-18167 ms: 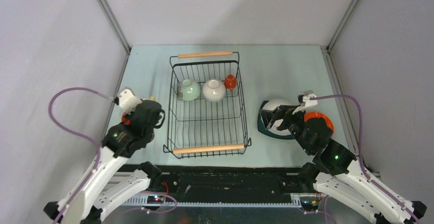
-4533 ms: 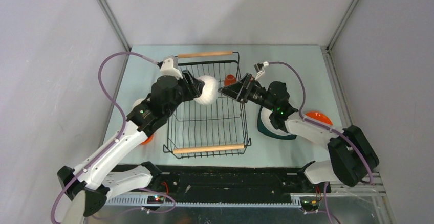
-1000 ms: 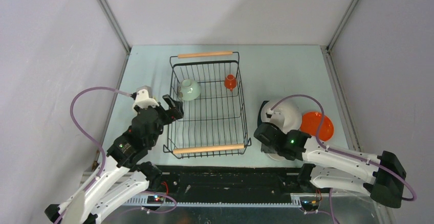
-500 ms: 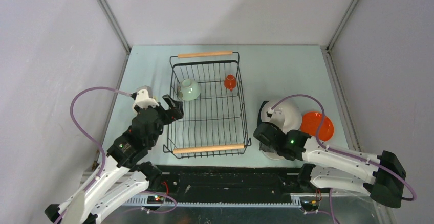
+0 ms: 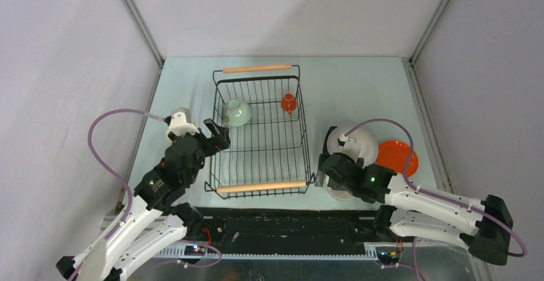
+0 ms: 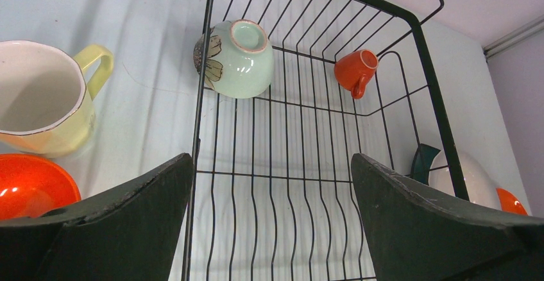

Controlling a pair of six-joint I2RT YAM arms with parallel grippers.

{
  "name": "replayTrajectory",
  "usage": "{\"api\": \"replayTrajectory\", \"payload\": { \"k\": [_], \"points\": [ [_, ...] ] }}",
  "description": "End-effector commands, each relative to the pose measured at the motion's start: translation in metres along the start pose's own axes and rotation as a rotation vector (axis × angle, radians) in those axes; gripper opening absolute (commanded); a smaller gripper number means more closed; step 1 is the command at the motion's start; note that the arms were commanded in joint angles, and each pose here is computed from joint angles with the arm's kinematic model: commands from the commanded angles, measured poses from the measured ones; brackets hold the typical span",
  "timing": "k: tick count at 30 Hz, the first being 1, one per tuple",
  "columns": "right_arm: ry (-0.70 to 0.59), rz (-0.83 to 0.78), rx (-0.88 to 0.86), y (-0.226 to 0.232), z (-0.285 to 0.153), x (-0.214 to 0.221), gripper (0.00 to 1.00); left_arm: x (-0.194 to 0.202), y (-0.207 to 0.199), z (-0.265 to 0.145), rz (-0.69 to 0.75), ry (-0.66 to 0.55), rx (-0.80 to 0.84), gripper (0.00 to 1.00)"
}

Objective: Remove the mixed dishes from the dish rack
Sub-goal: Place the bowl at the center of the board, then pick up the bowl from the dish rack.

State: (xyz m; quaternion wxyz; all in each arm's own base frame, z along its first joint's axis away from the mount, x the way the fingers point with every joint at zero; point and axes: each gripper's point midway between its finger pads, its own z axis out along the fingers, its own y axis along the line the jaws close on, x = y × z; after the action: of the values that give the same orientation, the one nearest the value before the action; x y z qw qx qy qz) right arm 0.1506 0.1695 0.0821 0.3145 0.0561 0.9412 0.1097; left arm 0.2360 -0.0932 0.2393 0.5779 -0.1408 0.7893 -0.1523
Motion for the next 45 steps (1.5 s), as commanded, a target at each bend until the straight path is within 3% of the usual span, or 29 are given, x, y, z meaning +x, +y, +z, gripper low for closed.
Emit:
{"api": "replayTrajectory", "payload": {
  "k": [1,11,20,24,30,38,45],
  "points": [
    [-0.054,0.026,-0.03,0.003,-0.007,-0.011,0.99,-0.002,0.002,0.002,-0.005,-0.019,-0.015,1.0],
    [-0.145,0.042,-0.055,-0.008,-0.026,-0.029,0.99,0.003,-0.007,0.007,0.0,0.019,0.003,1.0],
    [-0.403,0.115,-0.13,-0.014,-0.058,-0.081,1.0,0.011,-0.04,0.018,0.049,0.115,0.096,1.0],
    [-0.483,0.125,-0.115,-0.024,-0.065,-0.094,0.99,0.007,-0.048,0.032,0.095,0.141,0.059,1.0],
    [-0.514,0.109,-0.062,-0.038,-0.064,-0.096,1.0,0.003,-0.054,0.078,0.173,0.196,-0.062,1.0],
    [-0.534,0.163,-0.012,-0.06,-0.064,-0.092,1.0,0.033,-0.02,0.172,0.158,0.384,-0.21,1.0],
    [-0.556,0.173,-0.024,-0.063,-0.065,-0.094,1.0,0.036,0.001,0.212,0.183,0.37,-0.298,1.0]
  ]
}}
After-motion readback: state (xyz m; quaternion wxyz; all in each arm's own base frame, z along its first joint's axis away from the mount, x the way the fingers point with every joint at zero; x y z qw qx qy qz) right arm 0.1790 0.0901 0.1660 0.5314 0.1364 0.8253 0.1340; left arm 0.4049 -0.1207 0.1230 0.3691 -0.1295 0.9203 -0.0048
